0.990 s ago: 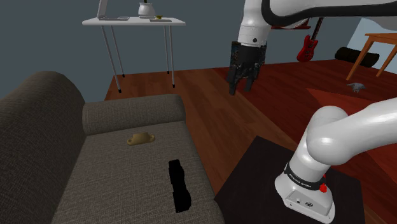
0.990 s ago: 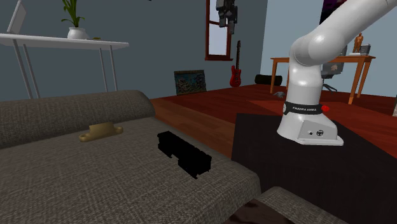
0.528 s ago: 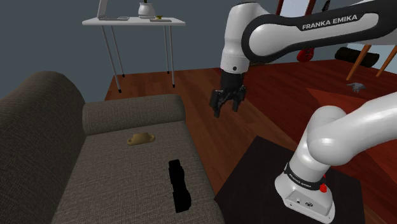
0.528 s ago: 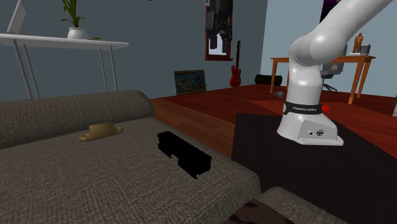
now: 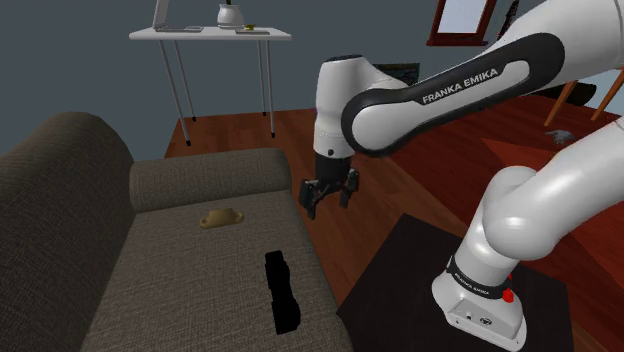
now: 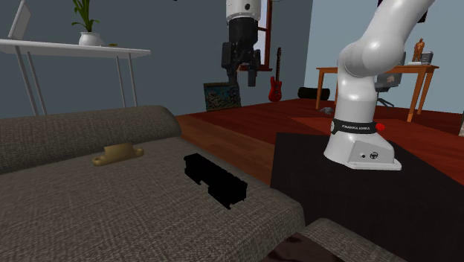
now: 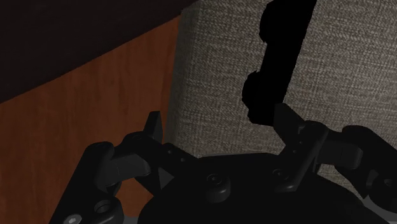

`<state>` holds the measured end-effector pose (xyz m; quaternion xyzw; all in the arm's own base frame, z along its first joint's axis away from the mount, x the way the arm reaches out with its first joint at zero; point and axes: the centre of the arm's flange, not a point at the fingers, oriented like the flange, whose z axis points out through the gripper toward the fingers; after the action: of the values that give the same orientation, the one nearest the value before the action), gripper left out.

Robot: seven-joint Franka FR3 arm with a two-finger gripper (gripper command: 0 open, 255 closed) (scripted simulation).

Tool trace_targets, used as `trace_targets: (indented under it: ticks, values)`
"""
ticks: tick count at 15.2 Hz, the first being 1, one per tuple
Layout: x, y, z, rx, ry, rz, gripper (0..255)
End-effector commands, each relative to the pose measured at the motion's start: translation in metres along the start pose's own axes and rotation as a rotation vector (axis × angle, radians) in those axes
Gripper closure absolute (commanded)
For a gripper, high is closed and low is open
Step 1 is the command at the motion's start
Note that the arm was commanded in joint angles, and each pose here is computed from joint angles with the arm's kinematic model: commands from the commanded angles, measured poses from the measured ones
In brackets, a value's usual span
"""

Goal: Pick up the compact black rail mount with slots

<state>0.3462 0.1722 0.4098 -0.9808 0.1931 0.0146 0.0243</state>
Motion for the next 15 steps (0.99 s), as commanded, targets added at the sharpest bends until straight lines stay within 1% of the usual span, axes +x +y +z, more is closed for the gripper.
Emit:
trace_targets:
  ticks: [1, 15]
  values:
    - [-0.001, -0.016, 0.023, -0.007, 0.002, 0.020, 0]
    - [0.014, -0.131, 0.175, -0.066, 0.013, 0.148, 0]
